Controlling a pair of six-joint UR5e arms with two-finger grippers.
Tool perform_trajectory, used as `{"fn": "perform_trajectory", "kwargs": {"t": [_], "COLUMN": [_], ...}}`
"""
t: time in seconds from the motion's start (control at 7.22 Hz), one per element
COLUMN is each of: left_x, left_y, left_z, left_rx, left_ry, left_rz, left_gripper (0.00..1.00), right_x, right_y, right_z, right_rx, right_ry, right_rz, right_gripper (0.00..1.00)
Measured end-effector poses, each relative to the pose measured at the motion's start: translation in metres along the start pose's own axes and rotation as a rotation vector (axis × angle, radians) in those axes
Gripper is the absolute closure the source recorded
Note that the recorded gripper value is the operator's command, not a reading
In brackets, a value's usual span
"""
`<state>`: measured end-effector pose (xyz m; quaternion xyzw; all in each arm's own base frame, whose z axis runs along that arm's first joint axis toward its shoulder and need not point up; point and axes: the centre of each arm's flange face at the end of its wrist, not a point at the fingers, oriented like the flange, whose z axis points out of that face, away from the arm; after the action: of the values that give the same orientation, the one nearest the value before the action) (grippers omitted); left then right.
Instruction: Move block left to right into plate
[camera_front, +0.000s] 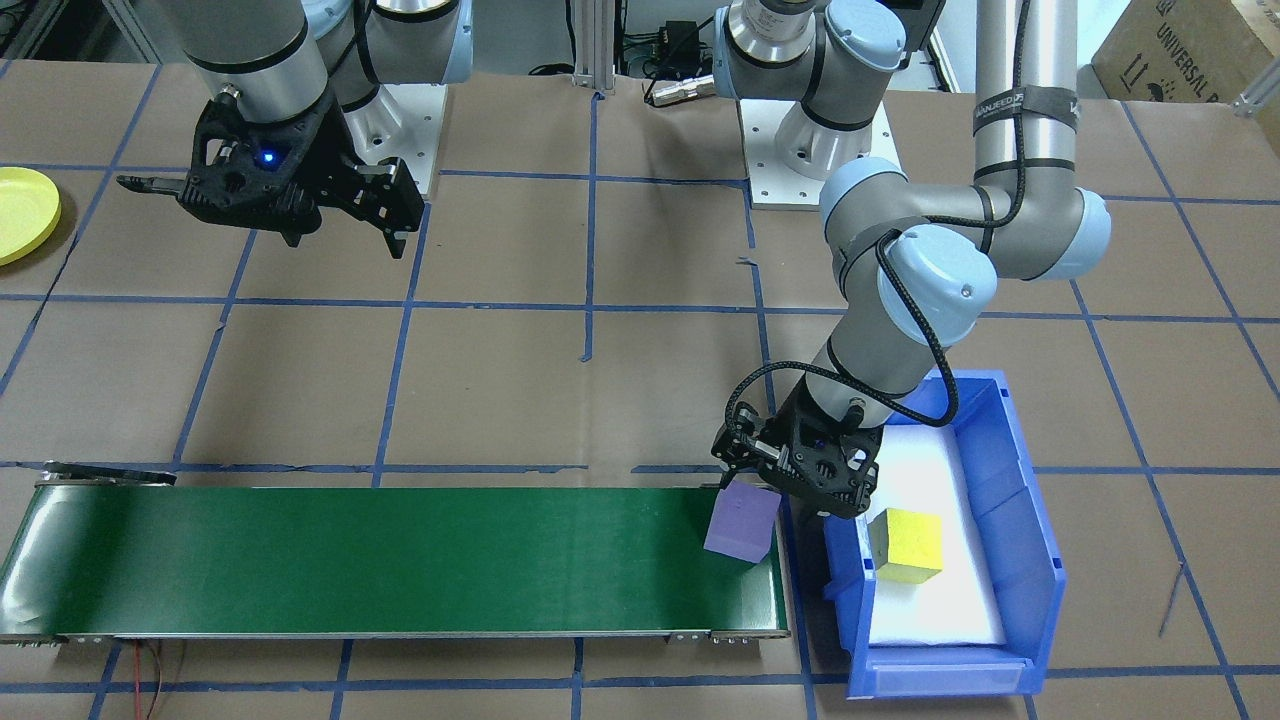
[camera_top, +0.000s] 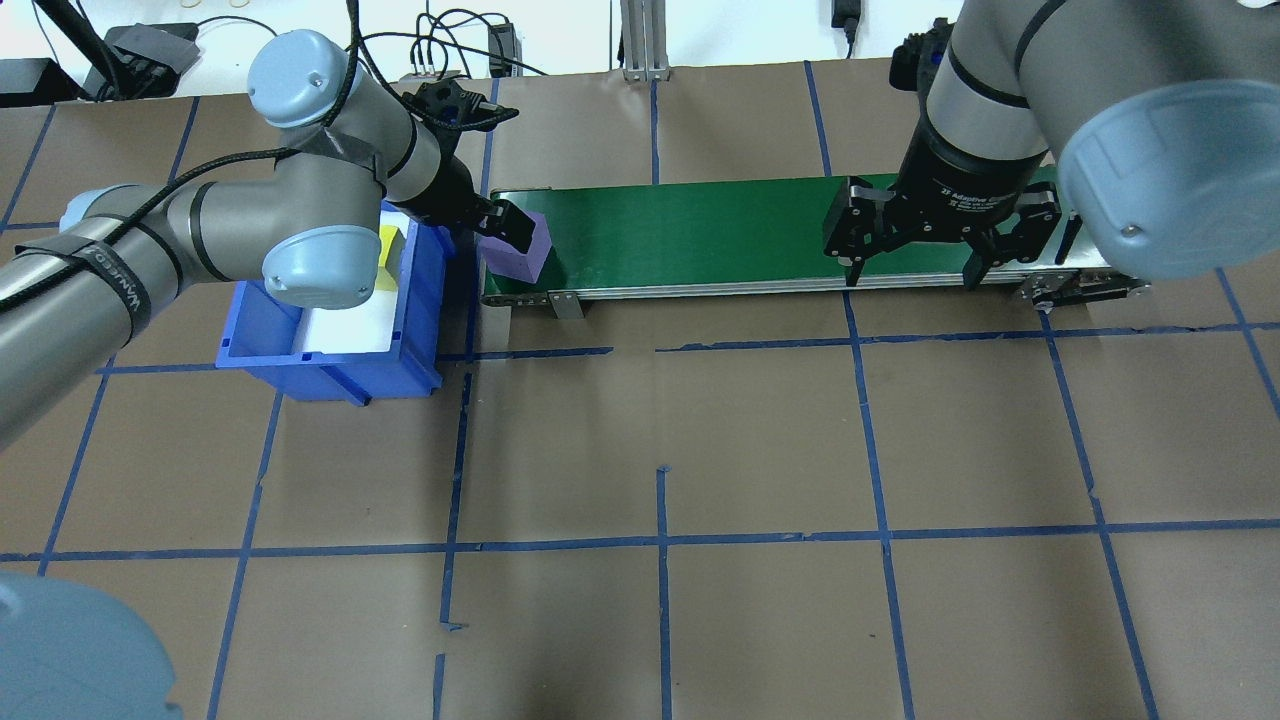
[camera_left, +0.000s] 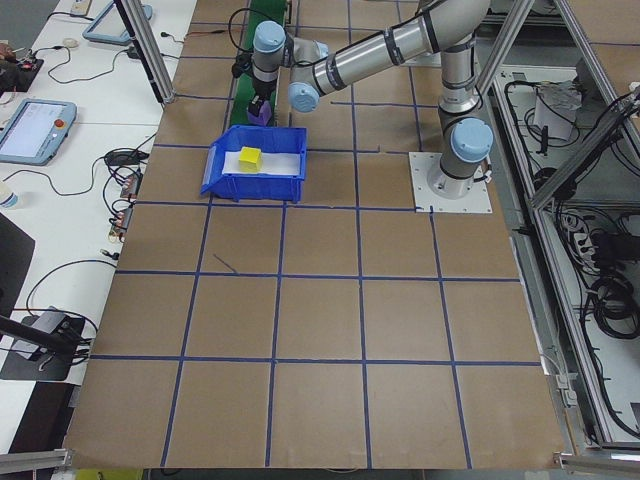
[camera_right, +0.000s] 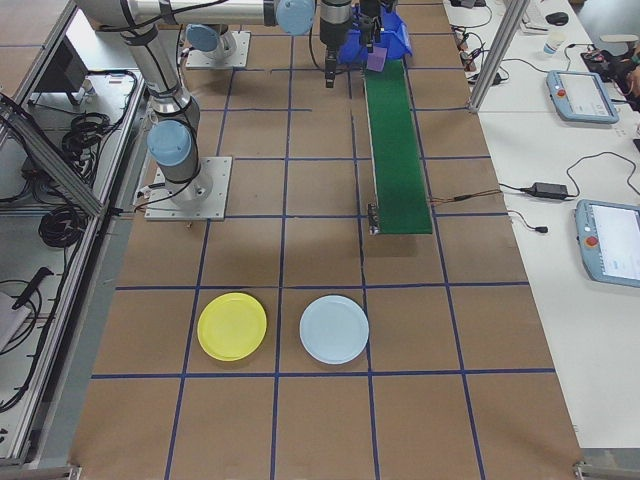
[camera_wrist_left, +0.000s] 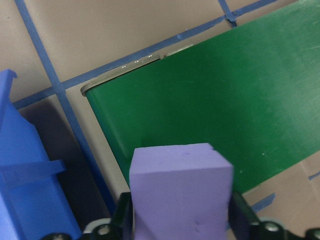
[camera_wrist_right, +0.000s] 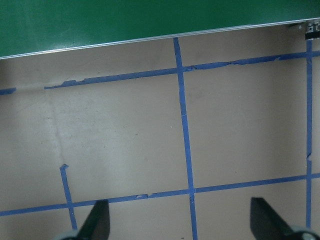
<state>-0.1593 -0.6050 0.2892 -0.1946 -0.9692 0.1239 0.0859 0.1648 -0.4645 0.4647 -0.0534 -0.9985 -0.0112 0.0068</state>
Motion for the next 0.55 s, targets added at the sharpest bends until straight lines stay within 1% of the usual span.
{"fn": "perform_trajectory", "kwargs": {"t": [0.14, 0.28, 0.42, 0.55], "left_x": [0.000, -0.004, -0.012, -0.028], "left_y": [-0.002, -0.006, -0.009, -0.011], "left_z": [-0.009, -0.024, -0.042, -0.058], "left_rx": [0.011, 0.028, 0.045, 0.059], "left_ry": [-0.018, -0.060, -0.116, -0.160], "left_rz": [0.001, 0.007, 0.007, -0.008], "left_gripper": [0.00, 0.00, 0.00, 0.00], "right_x": [0.000, 0.000, 0.000, 0.000], "right_y": [0.000, 0.000, 0.000, 0.000], "right_z": [0.000, 0.000, 0.000, 0.000], "right_rx": [0.000, 0.000, 0.000, -0.001], "right_ry": [0.000, 0.000, 0.000, 0.000], "right_rz": [0.000, 0.000, 0.000, 0.000], "right_gripper": [0.00, 0.00, 0.00, 0.00]}}
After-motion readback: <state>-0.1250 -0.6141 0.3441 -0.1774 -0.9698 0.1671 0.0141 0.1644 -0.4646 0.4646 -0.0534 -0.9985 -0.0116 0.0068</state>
